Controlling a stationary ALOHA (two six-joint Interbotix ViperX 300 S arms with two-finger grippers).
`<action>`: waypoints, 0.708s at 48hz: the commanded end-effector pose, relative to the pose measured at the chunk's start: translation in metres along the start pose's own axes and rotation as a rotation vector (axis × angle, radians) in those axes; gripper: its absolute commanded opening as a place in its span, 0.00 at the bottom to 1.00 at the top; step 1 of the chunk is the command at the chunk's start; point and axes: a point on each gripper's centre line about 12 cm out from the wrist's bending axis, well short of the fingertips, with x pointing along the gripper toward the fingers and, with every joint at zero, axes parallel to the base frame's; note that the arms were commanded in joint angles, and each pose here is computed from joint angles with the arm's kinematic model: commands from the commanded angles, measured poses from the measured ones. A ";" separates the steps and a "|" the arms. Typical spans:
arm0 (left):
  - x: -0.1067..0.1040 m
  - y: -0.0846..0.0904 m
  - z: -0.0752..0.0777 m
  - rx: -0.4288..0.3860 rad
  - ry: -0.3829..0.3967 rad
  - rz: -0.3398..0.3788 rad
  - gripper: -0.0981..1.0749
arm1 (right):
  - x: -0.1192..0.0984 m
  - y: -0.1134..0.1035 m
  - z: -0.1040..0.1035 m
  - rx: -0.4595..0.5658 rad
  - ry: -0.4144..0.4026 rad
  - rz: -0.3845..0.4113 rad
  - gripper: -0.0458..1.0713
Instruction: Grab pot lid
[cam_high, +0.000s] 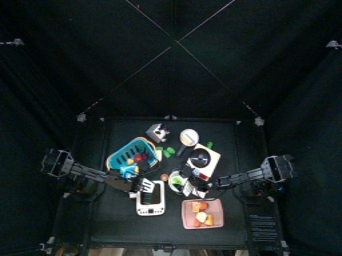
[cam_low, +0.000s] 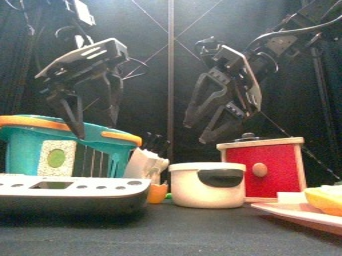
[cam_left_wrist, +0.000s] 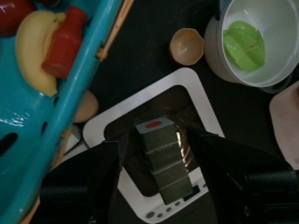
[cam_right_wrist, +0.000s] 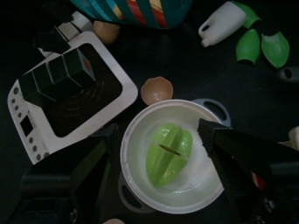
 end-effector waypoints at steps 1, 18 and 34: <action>-0.011 -0.003 0.004 0.032 -0.036 -0.064 0.85 | -0.006 0.008 0.011 0.018 -0.027 0.022 0.95; -0.022 0.011 0.013 0.310 -0.241 -0.264 0.85 | -0.050 0.003 0.054 0.080 -0.177 0.047 0.95; -0.023 0.042 0.057 0.446 -0.408 -0.363 0.85 | -0.090 -0.062 0.093 0.265 -0.323 -0.073 0.95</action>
